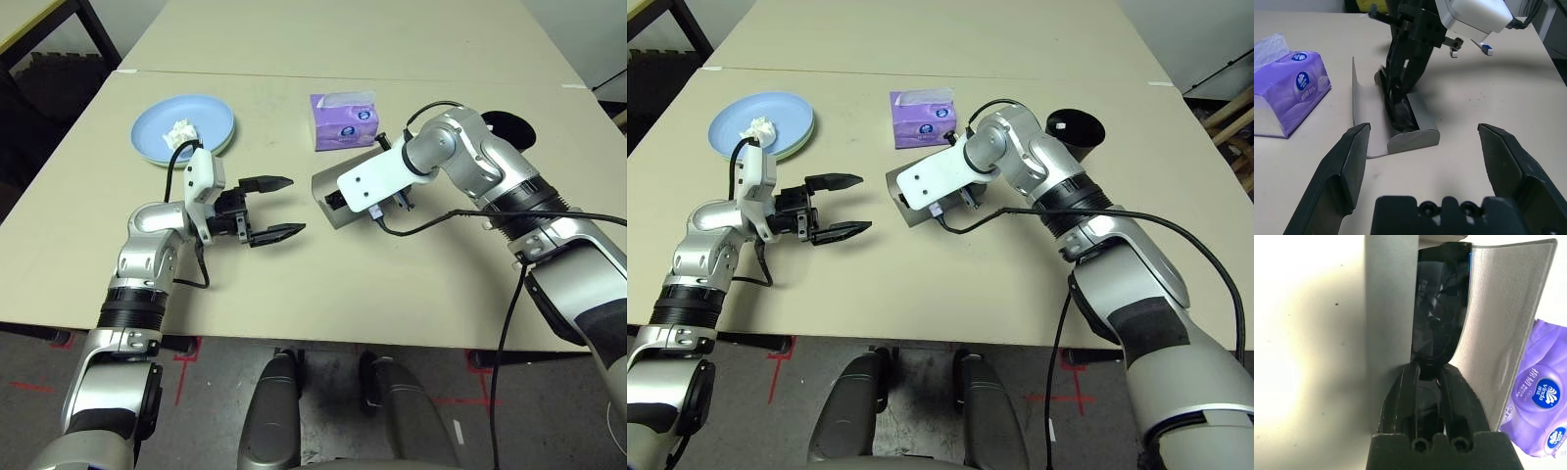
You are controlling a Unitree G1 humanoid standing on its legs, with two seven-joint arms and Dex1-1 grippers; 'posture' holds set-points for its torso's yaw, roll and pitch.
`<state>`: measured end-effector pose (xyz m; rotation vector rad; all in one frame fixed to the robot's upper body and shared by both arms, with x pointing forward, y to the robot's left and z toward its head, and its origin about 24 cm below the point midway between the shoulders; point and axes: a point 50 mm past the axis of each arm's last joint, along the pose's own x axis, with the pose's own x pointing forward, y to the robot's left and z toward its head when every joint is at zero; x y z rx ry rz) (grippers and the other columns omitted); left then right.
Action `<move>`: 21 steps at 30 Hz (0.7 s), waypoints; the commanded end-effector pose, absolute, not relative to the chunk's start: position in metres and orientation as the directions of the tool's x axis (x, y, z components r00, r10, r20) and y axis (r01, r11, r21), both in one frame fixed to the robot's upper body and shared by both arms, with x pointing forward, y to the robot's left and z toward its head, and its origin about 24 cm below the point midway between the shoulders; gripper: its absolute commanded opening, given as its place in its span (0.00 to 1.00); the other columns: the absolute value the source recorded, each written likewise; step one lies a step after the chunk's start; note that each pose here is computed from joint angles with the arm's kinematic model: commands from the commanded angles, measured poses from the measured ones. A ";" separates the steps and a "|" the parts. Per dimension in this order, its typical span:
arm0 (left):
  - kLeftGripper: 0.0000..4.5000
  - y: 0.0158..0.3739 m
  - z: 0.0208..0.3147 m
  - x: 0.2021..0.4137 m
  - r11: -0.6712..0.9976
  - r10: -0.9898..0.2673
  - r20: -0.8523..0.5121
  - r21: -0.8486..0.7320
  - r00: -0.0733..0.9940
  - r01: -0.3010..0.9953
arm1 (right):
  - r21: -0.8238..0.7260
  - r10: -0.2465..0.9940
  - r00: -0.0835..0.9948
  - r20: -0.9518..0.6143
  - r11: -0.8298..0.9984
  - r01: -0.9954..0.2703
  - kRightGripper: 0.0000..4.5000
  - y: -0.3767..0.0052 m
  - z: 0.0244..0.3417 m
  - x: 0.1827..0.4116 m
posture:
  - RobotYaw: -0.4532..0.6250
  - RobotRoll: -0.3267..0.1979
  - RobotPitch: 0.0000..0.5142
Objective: Organize and tidy the items on the table.
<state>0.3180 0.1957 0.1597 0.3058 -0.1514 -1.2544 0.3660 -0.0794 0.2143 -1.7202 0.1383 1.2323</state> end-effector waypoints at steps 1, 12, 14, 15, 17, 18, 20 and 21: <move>1.00 0.198 0.160 0.318 0.269 -0.948 -0.074 0.325 0.308 0.907 | -0.616 0.398 0.470 -0.788 -0.535 -0.579 0.55 -0.081 0.213 0.365 | 0.63 0.62 0.40; 1.00 0.197 0.161 0.322 0.261 -0.951 -0.075 0.327 0.300 0.908 | -0.655 0.439 0.487 -0.755 -0.506 -0.560 0.99 -0.081 0.231 0.362 | 0.60 0.62 0.37; 1.00 0.196 0.161 0.323 0.258 -0.952 -0.075 0.328 0.298 0.909 | -0.663 0.445 0.491 -0.749 -0.498 -0.559 0.99 -0.083 0.235 0.361 | 0.60 0.62 0.37; 1.00 0.196 0.161 0.324 0.257 -0.952 -0.075 0.328 0.296 0.909 | -0.668 0.449 0.494 -0.744 -0.491 -0.560 0.99 -0.083 0.237 0.361 | 0.59 0.62 0.36; 1.00 0.195 0.162 0.325 0.254 -0.953 -0.075 0.329 0.293 0.910 | -0.678 0.459 0.499 -0.735 -0.478 -0.559 0.99 -0.083 0.239 0.361 | 0.59 0.62 0.36; 1.00 0.195 0.162 0.326 0.252 -0.954 -0.076 0.329 0.291 0.910 | -0.682 0.464 0.500 -0.731 -0.472 -0.559 0.99 -0.083 0.240 0.360 | 0.59 0.62 0.36; 1.00 0.194 0.162 0.327 0.248 -0.955 -0.075 0.330 0.287 0.911 | -0.693 0.482 0.499 -0.720 -0.456 -0.559 0.99 -0.083 0.242 0.360 | 0.59 0.62 0.36; 1.00 0.193 0.162 0.327 0.247 -0.955 -0.075 0.331 0.286 0.911 | -0.697 0.491 0.498 -0.715 -0.447 -0.561 0.99 -0.083 0.244 0.360 | 0.59 0.62 0.36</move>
